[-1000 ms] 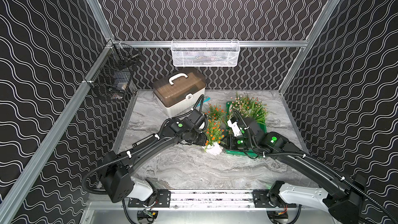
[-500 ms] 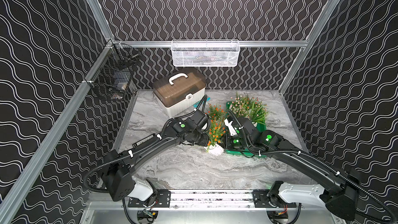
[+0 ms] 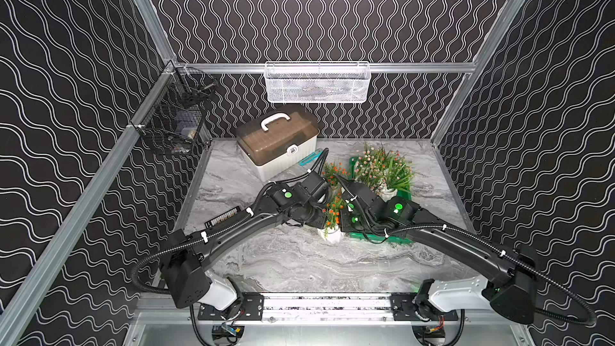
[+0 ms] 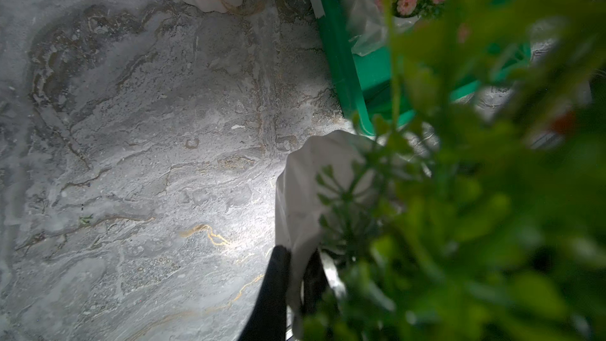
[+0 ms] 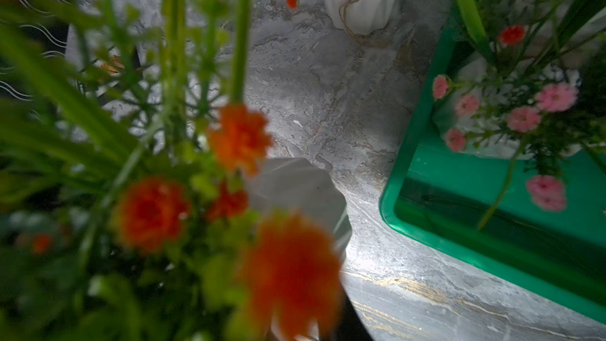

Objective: Put the potted gypsophila into the storage box
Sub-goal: Place the baby's breath potted plant at the storage box.

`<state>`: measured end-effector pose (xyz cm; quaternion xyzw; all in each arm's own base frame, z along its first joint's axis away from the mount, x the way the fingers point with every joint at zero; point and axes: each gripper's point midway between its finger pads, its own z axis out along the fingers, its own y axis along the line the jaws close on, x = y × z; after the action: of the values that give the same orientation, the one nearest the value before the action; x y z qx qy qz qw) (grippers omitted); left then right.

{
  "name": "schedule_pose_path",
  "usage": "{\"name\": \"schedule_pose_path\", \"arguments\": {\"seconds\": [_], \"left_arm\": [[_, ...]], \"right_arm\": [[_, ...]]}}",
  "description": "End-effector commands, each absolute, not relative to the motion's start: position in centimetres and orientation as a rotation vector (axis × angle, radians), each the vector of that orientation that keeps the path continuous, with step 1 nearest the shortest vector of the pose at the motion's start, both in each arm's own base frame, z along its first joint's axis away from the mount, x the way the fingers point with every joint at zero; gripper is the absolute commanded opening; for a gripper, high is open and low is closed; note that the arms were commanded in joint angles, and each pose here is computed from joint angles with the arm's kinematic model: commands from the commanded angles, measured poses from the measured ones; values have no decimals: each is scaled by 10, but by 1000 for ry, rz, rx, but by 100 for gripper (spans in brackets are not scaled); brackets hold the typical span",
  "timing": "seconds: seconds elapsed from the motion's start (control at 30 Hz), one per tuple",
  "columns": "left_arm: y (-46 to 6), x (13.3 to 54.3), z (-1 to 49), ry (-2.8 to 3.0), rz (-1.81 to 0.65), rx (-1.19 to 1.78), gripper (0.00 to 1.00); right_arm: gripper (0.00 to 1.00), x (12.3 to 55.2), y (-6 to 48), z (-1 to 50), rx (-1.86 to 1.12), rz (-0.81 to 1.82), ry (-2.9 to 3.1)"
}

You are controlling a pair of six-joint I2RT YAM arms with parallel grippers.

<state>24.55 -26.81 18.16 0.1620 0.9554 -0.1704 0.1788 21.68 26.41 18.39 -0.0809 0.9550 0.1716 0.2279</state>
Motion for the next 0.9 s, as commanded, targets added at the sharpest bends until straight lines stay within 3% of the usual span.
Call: {"name": "schedule_pose_path", "arguments": {"seconds": [0.0, 0.3, 0.43, 0.53, 0.73, 0.87], "left_arm": [[-291, 252, 200, 2619, -622, 458, 0], [-289, 253, 200, 2620, -597, 457, 0], [-287, 253, 194, 2629, -578, 455, 0], [-284, 252, 194, 2629, -567, 454, 9], [-270, 252, 203, 2607, -505, 437, 40], [-260, 249, 209, 2593, -485, 436, 49]], "right_arm": [[21, 219, 260, 183, -217, 432, 2624], [1, 220, 254, 187, -208, 404, 2606], [0, 222, 255, 188, -203, 418, 2586], [0, 224, 254, 190, -193, 419, 2576], [0, 226, 251, 190, -170, 419, 2562], [0, 230, 251, 190, -147, 428, 2552]]}}
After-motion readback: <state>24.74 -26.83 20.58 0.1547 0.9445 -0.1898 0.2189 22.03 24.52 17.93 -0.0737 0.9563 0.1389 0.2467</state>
